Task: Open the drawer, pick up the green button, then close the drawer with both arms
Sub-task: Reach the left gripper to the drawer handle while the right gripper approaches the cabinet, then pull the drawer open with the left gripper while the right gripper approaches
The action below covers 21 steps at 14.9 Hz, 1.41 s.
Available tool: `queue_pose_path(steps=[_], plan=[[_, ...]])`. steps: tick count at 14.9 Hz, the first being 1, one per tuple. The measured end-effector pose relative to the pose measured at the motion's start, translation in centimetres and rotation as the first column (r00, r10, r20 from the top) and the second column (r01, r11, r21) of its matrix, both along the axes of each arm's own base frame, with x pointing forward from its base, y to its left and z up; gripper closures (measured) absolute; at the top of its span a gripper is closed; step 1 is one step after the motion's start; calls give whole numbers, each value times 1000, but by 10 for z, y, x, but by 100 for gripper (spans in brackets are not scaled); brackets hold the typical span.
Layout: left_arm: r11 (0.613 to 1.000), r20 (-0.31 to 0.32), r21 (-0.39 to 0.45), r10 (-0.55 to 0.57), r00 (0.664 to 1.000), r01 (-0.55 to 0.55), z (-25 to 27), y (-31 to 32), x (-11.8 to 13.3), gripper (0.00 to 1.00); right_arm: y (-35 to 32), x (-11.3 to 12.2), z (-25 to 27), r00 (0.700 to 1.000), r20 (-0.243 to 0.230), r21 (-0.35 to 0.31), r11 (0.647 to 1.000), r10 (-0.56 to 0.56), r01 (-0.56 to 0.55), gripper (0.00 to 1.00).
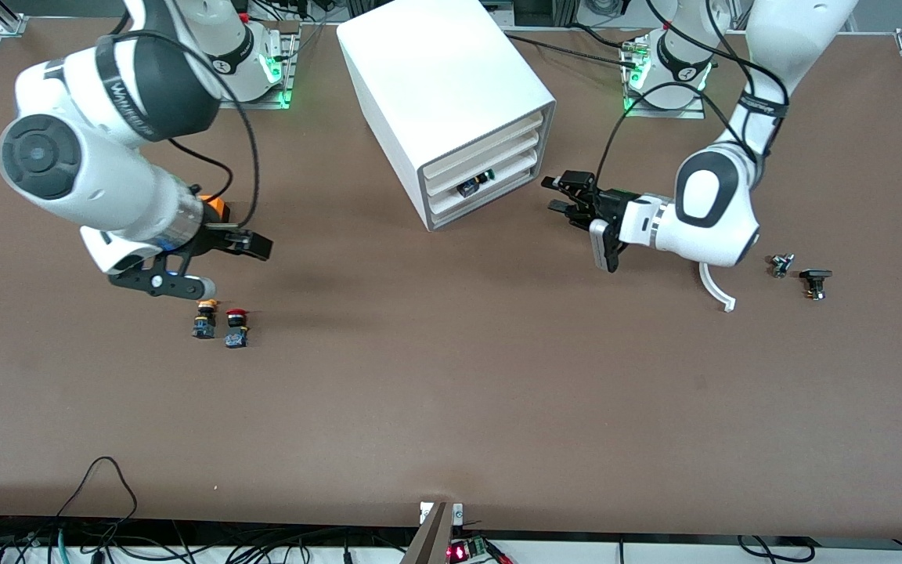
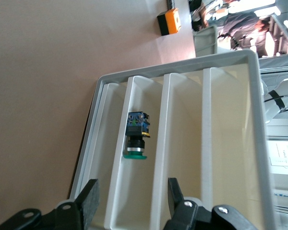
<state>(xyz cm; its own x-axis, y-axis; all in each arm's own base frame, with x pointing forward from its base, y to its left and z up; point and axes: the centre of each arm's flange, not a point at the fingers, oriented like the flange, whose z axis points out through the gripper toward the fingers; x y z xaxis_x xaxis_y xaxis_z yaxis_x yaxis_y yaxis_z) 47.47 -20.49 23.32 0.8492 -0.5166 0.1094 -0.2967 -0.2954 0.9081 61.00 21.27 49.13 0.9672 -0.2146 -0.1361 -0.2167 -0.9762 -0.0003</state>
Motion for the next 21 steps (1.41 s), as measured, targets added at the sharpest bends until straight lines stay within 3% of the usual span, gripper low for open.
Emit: queue_pose_path(steps=[4,5,8,18,21], plan=[[999,58,-32,-20,998,22,-31,-4,-22,37,27,1,8,995,21,-3,995,-97,97,0],[998,63,-48,-28,998,31,-39,-7,-28,48,35,1,9,992,26,-3,992,-124,124,0],[996,53,-82,-35,998,40,-57,-17,-39,53,57,2,13,982,38,2,982,-186,186,0],[994,21,-108,-11,1000,13,-88,-43,-71,54,93,6,14,940,65,27,942,-335,334,0],[994,10,-112,-17,1000,18,-96,-45,-78,63,106,6,8,920,50,60,921,-388,385,0]])
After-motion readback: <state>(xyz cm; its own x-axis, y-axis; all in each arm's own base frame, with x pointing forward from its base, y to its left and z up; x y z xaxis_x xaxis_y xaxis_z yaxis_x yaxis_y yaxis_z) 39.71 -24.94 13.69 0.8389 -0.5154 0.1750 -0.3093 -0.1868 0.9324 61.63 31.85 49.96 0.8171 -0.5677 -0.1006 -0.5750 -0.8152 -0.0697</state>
